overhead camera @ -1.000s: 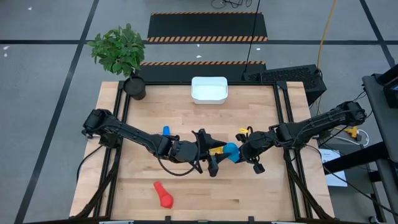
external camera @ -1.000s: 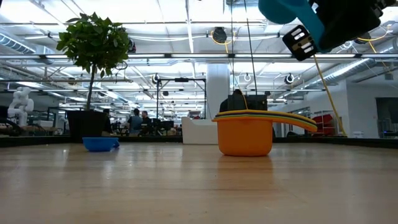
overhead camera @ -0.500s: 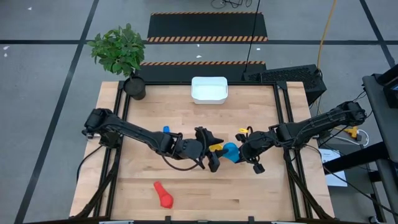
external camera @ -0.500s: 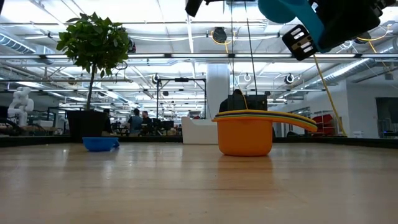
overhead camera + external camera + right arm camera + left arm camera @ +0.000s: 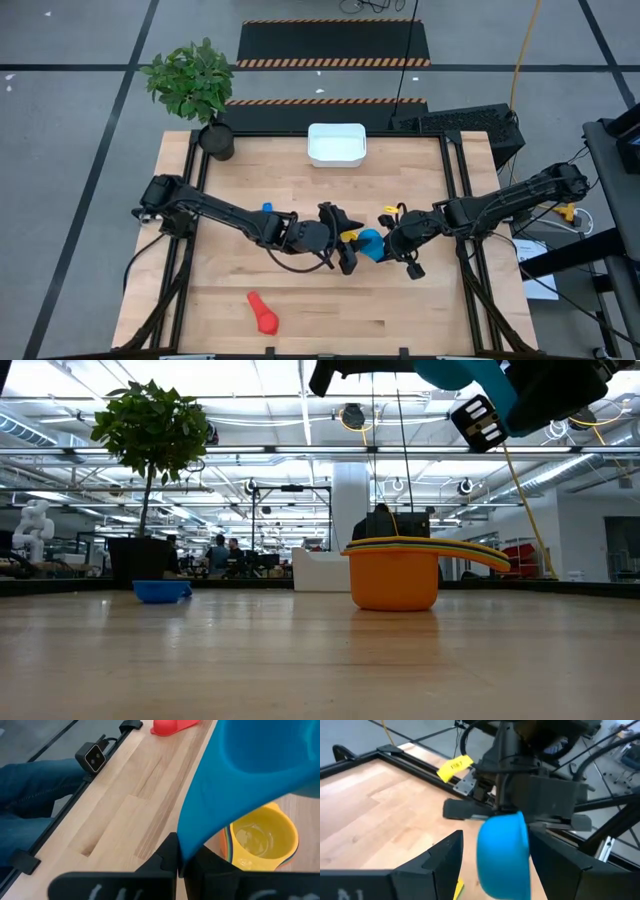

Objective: Nest measuring cups in basket
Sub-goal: Stack the light blue measuring cup on top of the yellow measuring cup

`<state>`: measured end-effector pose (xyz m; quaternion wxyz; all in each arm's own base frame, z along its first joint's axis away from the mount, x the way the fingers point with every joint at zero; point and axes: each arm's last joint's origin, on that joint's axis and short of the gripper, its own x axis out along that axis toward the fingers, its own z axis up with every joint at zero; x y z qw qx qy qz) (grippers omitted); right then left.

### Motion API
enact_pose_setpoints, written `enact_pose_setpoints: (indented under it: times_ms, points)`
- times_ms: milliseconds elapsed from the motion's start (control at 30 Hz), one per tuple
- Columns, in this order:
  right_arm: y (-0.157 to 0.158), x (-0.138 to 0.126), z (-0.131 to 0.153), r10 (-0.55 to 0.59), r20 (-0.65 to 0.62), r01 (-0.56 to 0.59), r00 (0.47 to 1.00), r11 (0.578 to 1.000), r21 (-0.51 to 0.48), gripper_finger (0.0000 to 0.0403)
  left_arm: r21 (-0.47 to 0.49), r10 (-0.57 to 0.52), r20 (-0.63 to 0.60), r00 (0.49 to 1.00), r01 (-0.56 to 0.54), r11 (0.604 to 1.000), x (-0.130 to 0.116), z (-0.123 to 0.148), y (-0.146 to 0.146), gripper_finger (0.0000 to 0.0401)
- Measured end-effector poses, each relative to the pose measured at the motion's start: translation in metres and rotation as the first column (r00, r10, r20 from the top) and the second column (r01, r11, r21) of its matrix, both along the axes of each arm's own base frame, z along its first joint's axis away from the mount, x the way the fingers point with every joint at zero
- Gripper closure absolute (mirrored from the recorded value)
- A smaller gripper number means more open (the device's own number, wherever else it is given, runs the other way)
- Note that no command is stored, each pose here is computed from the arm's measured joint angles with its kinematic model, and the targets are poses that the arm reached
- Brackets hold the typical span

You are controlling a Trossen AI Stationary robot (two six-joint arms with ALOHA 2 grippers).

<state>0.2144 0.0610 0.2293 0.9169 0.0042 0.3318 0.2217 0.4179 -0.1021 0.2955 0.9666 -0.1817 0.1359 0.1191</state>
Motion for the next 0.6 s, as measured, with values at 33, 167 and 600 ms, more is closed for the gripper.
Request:
enact_pose_setpoints:
  times_ms: [33,167,600]
  points:
    - [0.0,0.0,0.0,0.0,0.0,0.0,1.0,1.0,0.0,0.0403,0.002,-0.001,0.002,1.0,0.001,1.0,0.0,0.0,0.0,0.0174]
    - [0.0,0.0,0.0,0.0,-0.002,0.0,1.0,1.0,0.0,0.0403,0.033,-0.017,0.036,0.999,0.016,0.999,0.001,0.004,-0.002,0.0174]
    - [0.002,0.008,-0.01,0.0,-0.033,0.0,0.999,1.0,-0.007,0.0403,0.053,-0.095,0.025,0.995,0.093,0.994,0.0,0.004,-0.007,0.0297]
